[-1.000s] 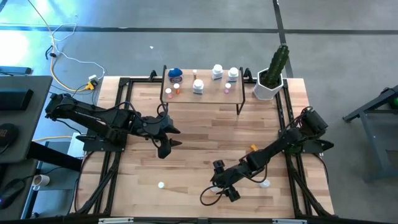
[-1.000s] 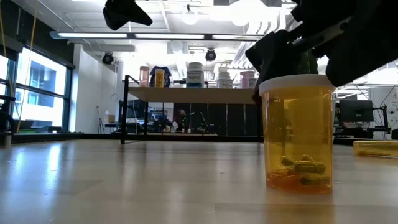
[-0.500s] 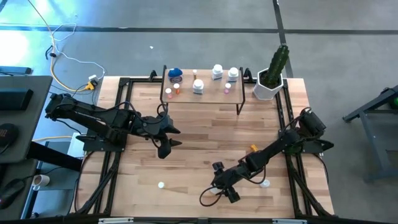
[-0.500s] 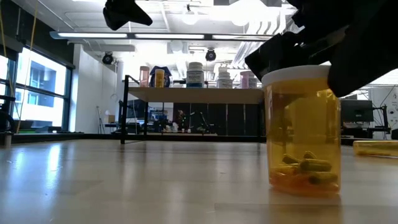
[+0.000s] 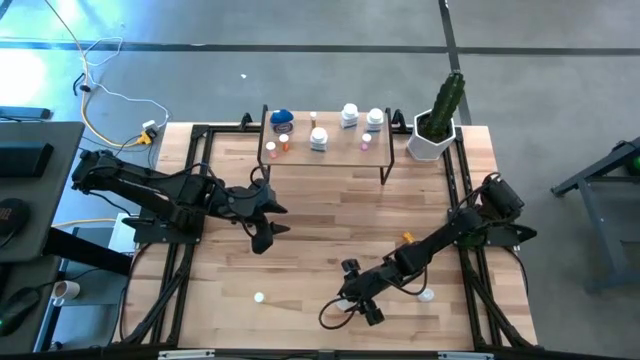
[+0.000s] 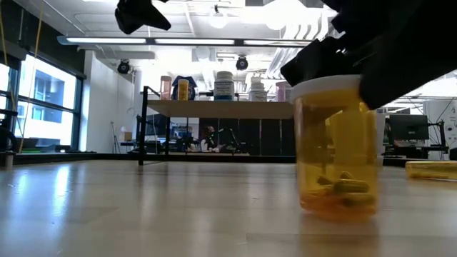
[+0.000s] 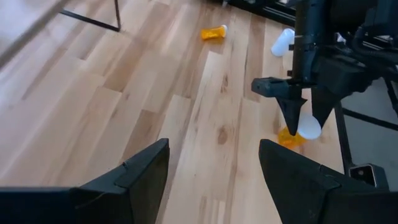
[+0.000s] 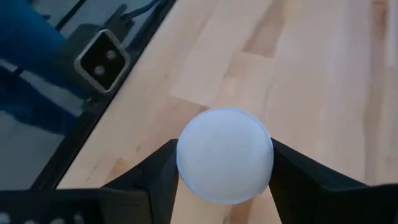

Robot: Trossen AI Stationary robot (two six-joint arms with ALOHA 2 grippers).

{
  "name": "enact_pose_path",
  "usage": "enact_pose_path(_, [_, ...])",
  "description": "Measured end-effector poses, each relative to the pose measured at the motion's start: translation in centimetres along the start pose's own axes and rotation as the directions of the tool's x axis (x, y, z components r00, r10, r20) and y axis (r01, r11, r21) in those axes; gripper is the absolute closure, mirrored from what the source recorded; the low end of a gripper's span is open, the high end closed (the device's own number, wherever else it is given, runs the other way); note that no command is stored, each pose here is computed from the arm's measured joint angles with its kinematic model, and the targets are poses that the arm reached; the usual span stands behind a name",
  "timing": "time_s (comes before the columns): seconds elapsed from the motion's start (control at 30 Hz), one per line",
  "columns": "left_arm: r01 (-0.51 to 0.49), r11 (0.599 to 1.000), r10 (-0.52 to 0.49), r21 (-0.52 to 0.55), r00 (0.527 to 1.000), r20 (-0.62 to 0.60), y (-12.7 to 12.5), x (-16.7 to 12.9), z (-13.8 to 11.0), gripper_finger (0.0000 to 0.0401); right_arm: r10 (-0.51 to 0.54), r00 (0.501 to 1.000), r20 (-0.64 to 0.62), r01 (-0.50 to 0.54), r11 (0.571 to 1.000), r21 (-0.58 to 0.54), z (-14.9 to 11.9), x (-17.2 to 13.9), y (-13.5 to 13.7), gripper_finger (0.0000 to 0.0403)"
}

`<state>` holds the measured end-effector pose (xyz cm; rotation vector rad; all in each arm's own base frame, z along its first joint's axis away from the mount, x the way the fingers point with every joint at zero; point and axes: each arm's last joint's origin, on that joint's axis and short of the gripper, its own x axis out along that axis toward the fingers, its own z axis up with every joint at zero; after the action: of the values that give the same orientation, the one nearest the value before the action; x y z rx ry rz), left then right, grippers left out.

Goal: Pick and place medicine bottles onto shelf by color
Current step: Put the orange pill bottle on the shelf

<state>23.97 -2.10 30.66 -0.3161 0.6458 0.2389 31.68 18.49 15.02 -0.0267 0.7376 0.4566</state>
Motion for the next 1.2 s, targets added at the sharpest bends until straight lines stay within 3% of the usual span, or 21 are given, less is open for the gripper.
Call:
enact_pose_path(0.23, [-0.094,0.994,0.092,0.049,0.995,0.043,0.8,-1.9,-0.1,0.0162,-0.12,0.99,0.071,0.111,0.986,0.121,0.9,-0.4,-1.4,0.0211])
enact_pose_path(0.4, [-0.126,0.987,0.117,0.1,0.989,0.091,1.2,-3.2,0.1,0.0162,-0.246,0.958,0.149,0.205,0.947,0.249,2.2,-1.4,-3.2,0.0211])
enact_pose_path(0.7, [-0.228,0.963,0.199,0.141,0.96,0.195,1.9,-5.3,0.4,0.0162,-0.519,0.821,0.238,0.395,0.818,0.419,5.5,-4.5,-7.4,0.021])
enact_pose_path(0.87, [-0.249,0.948,0.209,0.197,0.957,0.202,2.0,-5.6,0.3,0.0162,-0.629,0.75,0.205,0.487,0.734,0.474,6.6,-6.3,-10.2,0.021])
enact_pose_path(1.2, [-0.265,0.933,0.22,0.243,0.955,0.199,2.1,-5.7,0.2,0.0162,-0.731,0.671,0.124,0.572,0.617,0.541,9.0,-10.6,-14.9,0.021])
